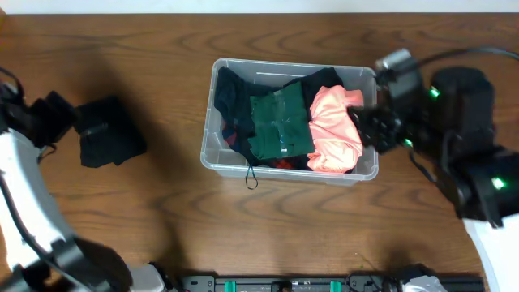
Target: Pack container
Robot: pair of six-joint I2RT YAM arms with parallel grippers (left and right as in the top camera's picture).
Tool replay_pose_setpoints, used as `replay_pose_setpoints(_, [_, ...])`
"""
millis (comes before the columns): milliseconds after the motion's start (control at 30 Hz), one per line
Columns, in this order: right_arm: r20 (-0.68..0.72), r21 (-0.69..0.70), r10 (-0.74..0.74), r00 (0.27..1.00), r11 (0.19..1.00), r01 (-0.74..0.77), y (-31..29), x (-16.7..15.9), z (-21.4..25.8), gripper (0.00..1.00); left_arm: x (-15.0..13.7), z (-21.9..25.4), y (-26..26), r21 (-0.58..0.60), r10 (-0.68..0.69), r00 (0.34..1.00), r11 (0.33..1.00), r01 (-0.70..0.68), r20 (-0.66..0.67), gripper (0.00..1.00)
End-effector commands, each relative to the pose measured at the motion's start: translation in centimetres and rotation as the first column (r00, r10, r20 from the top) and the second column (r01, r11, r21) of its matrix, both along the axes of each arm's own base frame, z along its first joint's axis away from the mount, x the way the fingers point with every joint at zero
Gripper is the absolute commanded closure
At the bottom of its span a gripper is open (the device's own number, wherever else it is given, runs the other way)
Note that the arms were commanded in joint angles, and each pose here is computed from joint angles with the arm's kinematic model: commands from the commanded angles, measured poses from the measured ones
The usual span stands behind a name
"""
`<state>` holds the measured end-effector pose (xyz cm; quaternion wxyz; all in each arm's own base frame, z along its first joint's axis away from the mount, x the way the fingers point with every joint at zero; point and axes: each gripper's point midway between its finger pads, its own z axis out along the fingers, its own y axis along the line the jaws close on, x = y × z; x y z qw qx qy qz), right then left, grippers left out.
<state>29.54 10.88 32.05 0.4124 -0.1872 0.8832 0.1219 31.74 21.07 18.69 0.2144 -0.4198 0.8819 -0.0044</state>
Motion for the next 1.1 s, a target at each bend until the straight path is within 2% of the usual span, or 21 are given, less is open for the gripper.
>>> replay_pose_setpoints(0, [-0.076,-0.037,-0.061,0.995,0.998,0.058,-1.6,-0.5,-1.8,0.3,1.3,-5.0,0.8,-0.091,-0.089,0.995,0.992,0.085,-0.048,0.02])
replay_pose_setpoints(233, [-0.136,-0.125,-0.131,0.982,0.986,0.114,-3.4,-1.3,-3.4,0.3,4.8,-13.7,-0.1,-0.289,-0.233,0.972,0.932,0.218,-0.018,0.02])
replay_pose_setpoints(467, [-0.13,-0.122,-0.131,0.983,0.986,0.115,-3.3,-1.2,-3.3,0.33,5.0,-18.6,-1.8,-0.425,-0.262,0.965,0.876,0.228,-0.023,0.02])
replay_pose_setpoints(500, [-0.131,-0.122,-0.131,0.983,0.986,0.115,-3.3,-1.2,-3.3,0.34,5.1,-18.6,-2.1,-0.443,-0.263,0.965,0.866,0.233,-0.007,0.09])
replay_pose_setpoints(533, [-0.13,-0.122,-0.131,0.983,0.986,0.116,-3.3,-1.2,-3.3,0.36,5.4,-18.3,-2.5,-0.46,-0.264,0.964,0.854,0.243,0.019,0.26])
replay_pose_setpoints(567, [-0.131,-0.122,-0.131,0.983,0.986,0.115,-3.3,-1.2,-3.3,0.36,5.9,-17.7,-3.0,-0.48,-0.264,0.963,0.838,0.26,0.06,0.6])
replay_pose_setpoints(633, [-0.13,-0.123,-0.132,0.983,0.986,0.116,-3.4,-1.2,-3.3,0.37,6.7,-16.3,-4.0,-0.513,-0.262,0.955,0.806,0.294,0.136,0.88])
replay_pose_setpoints(667, [-0.129,-0.126,-0.135,0.982,0.985,0.119,-3.4,-1.2,-3.3,0.37,7.1,-15.4,-4.4,-0.525,-0.26,0.95,0.792,0.311,0.171,0.93])
replay_pose_setpoints(833, [-0.113,-0.168,-0.178,0.978,0.973,0.158,-4.4,-1.0,-3.3,0.37,7.9,-9.2,-6.1,-0.515,-0.263,0.911,0.759,0.398,0.318,0.94])
replay_pose_setpoints(933, [-0.113,-0.17,-0.18,0.977,0.973,0.16,-4.5,-1.0,-3.3,0.37,7.8,-4.4,-7.5,-0.448,-0.291,0.883,0.777,0.443,0.368,0.94])
replay_pose_setpoints(1067, [-0.115,-0.171,-0.18,0.977,0.972,0.159,-4.4,-0.9,-3.4,0.37,7.3,2.9,-12.2,-0.312,-0.397,0.798,0.768,0.559,0.454,0.94])
